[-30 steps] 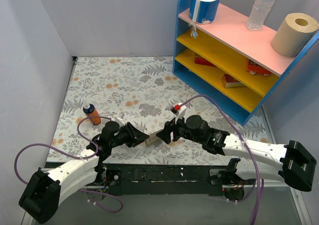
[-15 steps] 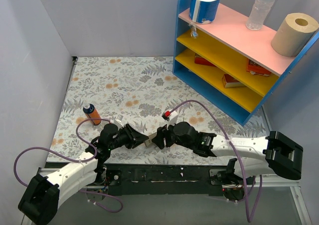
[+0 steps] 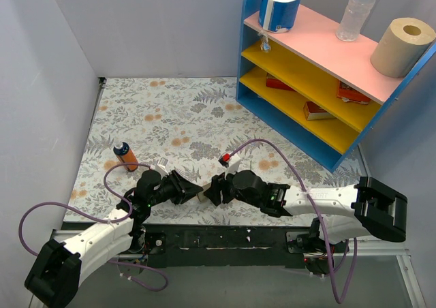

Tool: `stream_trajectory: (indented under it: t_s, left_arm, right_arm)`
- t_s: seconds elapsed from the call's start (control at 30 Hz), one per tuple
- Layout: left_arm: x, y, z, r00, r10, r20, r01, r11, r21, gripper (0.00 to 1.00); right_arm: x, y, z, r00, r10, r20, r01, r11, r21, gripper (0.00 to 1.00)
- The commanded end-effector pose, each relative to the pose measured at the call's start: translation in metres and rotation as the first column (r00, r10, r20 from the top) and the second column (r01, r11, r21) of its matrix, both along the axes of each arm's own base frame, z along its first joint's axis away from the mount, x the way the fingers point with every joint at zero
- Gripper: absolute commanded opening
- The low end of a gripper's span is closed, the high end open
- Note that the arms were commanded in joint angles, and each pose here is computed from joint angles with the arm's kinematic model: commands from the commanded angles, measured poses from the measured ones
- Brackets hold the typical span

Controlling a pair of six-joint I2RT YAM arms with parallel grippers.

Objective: Unload the batteries from the remote control

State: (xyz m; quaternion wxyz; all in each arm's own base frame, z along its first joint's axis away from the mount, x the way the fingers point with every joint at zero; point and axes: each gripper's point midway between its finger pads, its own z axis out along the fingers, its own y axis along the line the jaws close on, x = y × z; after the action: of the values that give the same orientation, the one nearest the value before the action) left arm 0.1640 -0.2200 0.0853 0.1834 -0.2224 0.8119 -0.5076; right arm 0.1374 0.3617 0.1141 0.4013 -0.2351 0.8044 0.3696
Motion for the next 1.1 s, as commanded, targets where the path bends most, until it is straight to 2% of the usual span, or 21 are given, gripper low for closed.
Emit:
stream_trajectory:
  t_s: [0.0, 0.43, 1.07]
  left_arm:
    - [0.0, 0.001, -0.002, 1.0, 0.009, 0.002, -0.009, 1.0, -0.002, 0.0]
    - [-0.002, 0.001, -0.003, 1.0, 0.007, -0.008, -0.007, 1.0, -0.008, 0.0]
    - [-0.001, 0.0, -0.001, 1.0, 0.01, -0.022, -0.011, 1.0, -0.017, 0.0]
  right_arm:
    - [0.009, 0.009, 0.017, 0.998, -0.056, 0.02, 0.054, 0.997, 0.059, 0.63]
    - [0.007, 0.011, 0.004, 0.997, -0.069, -0.016, 0.07, 0.996, 0.052, 0.58]
    - [0.01, 0.01, -0.006, 0.993, -0.112, -0.022, 0.113, 0.992, 0.047, 0.58]
